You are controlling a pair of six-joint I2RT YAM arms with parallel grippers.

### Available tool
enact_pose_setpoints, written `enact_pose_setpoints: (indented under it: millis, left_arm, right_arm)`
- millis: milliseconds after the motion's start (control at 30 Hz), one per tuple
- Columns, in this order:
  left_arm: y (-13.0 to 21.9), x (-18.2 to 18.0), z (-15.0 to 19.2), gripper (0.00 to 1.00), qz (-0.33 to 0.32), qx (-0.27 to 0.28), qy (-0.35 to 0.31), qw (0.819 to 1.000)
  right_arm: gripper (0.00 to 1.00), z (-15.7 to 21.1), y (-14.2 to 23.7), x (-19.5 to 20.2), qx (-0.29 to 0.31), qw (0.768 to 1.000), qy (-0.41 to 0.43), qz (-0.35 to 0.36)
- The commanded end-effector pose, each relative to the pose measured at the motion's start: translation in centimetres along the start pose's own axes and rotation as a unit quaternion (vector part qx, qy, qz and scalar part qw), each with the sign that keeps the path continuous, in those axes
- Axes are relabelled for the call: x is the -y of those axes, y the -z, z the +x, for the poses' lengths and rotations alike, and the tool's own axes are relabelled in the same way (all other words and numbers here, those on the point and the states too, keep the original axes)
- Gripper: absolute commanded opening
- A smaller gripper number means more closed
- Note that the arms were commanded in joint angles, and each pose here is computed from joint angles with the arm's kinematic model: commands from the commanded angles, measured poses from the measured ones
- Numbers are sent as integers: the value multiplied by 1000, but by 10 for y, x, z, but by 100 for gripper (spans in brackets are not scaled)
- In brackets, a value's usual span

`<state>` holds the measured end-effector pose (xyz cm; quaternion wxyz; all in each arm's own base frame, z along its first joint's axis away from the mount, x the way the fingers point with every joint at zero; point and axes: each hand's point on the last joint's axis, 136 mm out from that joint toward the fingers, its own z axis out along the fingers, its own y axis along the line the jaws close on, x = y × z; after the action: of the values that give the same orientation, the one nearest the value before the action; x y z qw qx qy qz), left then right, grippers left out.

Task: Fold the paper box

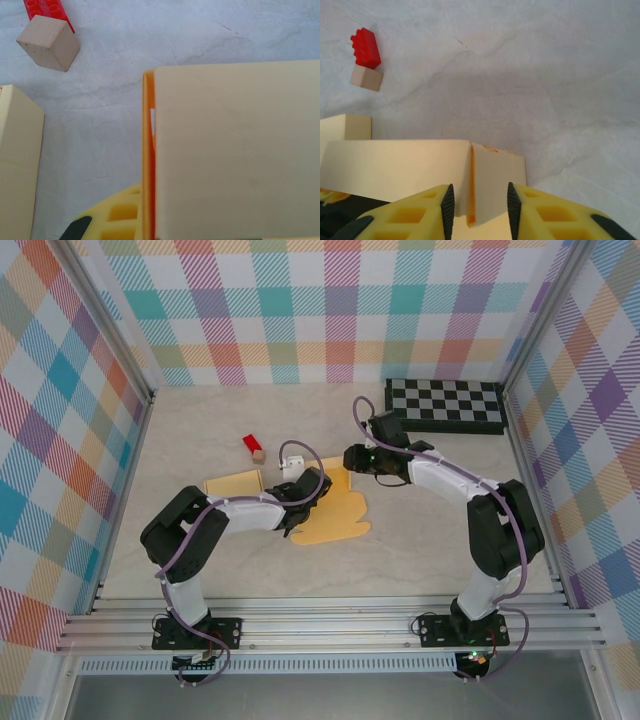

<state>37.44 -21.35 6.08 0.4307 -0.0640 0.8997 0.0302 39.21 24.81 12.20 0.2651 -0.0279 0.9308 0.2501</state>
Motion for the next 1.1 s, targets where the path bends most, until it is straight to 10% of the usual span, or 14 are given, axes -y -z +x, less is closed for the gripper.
enact_pose_setpoints:
  millis: [0,467,1067]
  left_arm:
    - [0,-7,14,0,-14,-3,-29,999]
    - [9,18,21,0,73,-29,-49,996]
    - [76,19,4,45,153,-111,-10,982]
  right_arm:
    - [31,9,-8,2,-11,1000,-2,-10]
    - [10,62,-24,42,-44,998,-32,27]
    - [9,73,-11,64,-14,997,-22,75]
